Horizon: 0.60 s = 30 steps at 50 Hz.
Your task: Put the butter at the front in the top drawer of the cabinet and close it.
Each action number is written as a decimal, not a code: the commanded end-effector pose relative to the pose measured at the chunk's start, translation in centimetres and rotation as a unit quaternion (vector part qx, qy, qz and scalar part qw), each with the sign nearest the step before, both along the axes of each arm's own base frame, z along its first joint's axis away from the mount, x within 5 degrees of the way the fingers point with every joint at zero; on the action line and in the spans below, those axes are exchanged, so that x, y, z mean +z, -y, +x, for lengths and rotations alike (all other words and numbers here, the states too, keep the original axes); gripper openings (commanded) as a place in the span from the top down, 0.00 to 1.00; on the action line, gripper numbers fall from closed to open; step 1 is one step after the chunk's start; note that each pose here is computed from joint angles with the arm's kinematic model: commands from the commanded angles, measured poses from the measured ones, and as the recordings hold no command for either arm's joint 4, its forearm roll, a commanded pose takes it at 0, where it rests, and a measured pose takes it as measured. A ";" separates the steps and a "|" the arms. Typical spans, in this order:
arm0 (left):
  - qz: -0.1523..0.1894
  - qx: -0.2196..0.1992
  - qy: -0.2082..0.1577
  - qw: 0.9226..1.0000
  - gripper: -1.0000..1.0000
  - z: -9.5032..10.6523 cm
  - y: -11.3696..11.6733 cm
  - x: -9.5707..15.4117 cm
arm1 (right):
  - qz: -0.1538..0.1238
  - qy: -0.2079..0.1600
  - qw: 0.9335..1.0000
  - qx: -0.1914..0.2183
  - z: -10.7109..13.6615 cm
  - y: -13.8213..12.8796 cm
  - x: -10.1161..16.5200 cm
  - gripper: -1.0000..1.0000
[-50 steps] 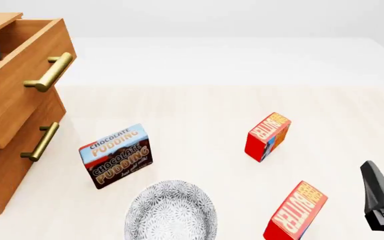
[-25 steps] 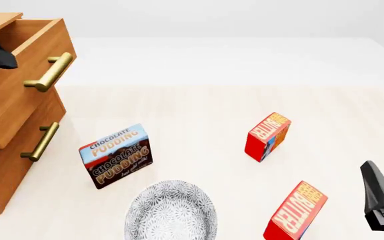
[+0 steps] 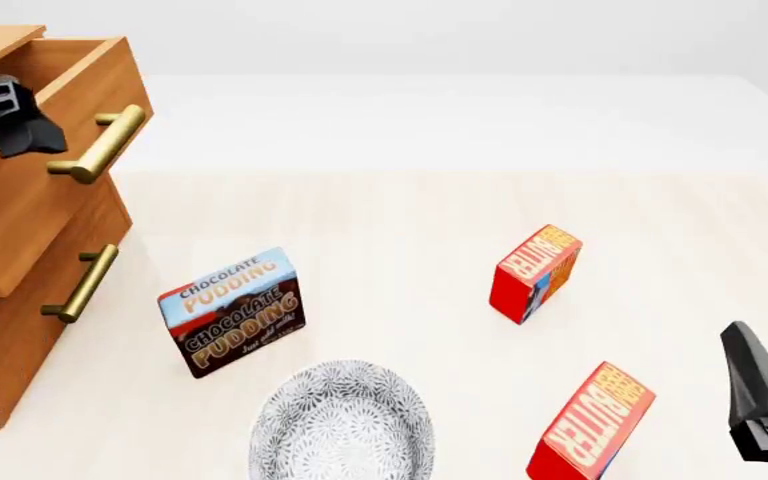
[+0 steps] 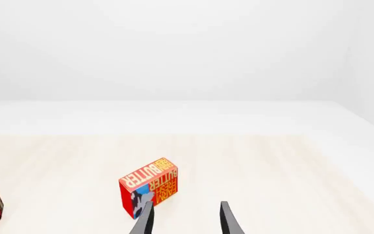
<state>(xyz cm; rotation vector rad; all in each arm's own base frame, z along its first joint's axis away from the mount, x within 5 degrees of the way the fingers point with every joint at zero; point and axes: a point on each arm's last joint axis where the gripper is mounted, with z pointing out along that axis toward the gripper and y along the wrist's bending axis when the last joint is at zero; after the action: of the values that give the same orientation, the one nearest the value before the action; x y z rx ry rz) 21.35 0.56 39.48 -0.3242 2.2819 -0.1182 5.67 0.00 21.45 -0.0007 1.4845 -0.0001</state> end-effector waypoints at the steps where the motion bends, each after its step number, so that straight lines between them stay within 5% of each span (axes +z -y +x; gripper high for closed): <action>1: -0.006 -0.010 -0.009 1.000 0.00 0.8 0.7 -0.9 | 0.000 0.000 1.000 0.000 0.0 0.0 0.0 0.00; 30: -0.022 -0.070 -0.018 0.997 0.00 1.8 4.2 -1.8 | 0.000 0.000 1.000 0.000 0.0 0.0 0.0 0.00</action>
<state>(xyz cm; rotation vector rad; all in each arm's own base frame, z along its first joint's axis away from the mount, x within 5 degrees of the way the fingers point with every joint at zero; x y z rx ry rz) 22.59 -2.03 38.36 -0.2427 2.3141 -0.1905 5.67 0.00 21.45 -0.0007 1.4846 -0.0001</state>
